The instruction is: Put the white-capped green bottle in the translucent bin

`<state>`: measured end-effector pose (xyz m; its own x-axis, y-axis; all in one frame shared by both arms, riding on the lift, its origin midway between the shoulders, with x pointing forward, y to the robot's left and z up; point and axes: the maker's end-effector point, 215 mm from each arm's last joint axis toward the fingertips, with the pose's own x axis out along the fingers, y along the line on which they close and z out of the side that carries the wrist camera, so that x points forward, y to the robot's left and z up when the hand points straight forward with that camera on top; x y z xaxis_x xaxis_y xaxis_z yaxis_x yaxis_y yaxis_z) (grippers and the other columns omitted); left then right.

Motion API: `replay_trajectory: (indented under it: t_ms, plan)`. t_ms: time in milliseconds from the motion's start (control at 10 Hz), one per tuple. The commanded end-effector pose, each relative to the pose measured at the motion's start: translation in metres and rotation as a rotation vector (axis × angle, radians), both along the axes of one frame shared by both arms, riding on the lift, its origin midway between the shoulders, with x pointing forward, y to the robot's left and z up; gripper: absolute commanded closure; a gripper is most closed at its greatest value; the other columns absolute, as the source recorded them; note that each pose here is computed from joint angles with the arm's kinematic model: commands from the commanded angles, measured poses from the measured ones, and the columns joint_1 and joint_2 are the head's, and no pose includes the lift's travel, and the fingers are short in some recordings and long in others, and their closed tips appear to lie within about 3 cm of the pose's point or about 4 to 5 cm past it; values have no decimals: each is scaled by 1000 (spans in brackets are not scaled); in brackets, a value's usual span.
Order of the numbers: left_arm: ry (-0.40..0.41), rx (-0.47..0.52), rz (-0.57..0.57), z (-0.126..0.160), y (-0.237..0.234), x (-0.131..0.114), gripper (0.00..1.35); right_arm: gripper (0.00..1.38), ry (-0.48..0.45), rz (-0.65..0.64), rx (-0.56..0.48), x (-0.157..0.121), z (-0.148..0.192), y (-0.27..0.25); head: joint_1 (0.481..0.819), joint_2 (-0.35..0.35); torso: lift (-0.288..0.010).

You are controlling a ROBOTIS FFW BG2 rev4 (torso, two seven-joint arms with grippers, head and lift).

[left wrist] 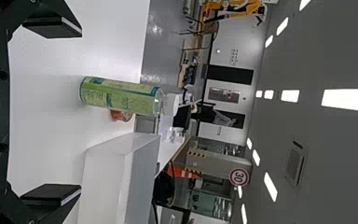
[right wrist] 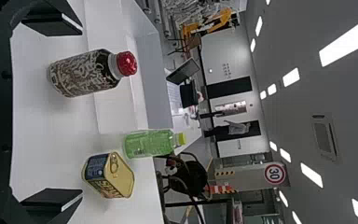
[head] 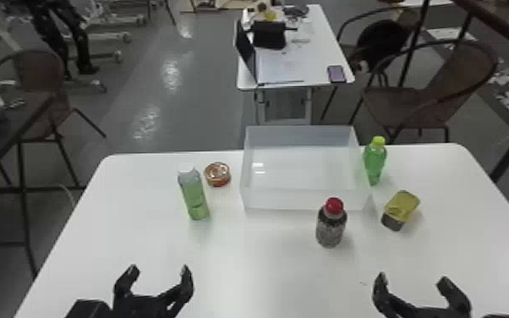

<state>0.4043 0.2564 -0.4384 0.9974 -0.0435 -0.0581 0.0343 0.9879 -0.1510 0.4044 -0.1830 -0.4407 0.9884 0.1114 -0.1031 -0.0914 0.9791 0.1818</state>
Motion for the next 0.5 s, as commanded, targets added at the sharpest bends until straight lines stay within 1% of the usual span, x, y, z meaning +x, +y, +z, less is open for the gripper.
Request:
replay_trajectory:
  t_ms: [0,400]
  plan:
    - [-1,0,-1,0,0,0,128,75,3,-1,4,-1,-1,0,695,103,-27]
    - [9,24,5,-4,3,-5,122,81,18,-5,5,-9,-5,3,695,106,-27]
